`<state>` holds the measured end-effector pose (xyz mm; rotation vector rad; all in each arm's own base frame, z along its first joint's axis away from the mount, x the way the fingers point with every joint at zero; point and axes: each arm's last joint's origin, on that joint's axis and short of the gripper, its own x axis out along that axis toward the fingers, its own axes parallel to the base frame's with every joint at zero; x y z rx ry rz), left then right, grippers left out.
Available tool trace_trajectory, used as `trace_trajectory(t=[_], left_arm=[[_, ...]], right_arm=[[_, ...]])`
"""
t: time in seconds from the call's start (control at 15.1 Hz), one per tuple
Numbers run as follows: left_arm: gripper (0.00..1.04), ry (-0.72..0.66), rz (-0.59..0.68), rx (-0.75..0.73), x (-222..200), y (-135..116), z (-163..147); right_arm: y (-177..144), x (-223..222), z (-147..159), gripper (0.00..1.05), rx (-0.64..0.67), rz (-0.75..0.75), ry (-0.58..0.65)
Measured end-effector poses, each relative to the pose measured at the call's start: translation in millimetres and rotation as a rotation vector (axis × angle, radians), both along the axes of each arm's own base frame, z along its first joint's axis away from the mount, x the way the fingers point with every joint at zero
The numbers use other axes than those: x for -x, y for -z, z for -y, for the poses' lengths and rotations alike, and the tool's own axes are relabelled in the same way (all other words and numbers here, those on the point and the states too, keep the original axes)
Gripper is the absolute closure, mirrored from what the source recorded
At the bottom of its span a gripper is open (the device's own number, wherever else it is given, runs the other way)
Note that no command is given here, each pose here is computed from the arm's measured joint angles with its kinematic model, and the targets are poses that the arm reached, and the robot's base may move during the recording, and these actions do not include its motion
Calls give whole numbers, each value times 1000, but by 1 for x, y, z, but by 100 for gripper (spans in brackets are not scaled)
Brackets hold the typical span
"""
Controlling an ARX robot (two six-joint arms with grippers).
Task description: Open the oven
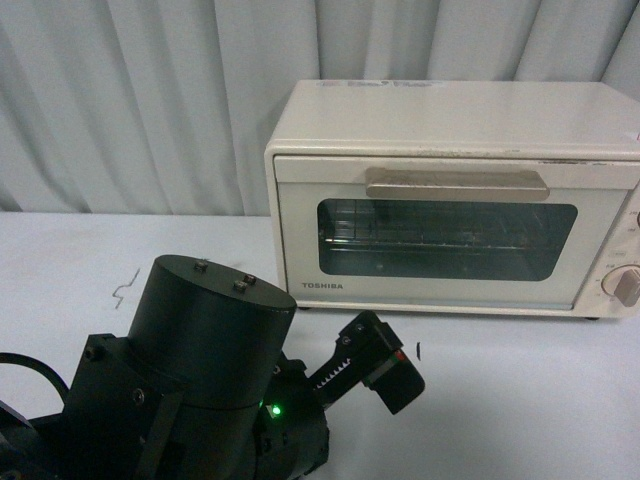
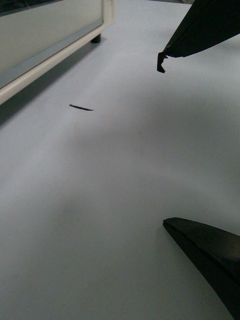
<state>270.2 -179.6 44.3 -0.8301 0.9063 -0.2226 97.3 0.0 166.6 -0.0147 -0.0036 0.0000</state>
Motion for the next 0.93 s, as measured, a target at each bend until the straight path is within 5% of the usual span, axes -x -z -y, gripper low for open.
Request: trace_trajectory(t=[0.93], left_arm=[[7,-34,-19,23,-4,1,-7]], right_arm=[[0,0,0,6,0,0,0]])
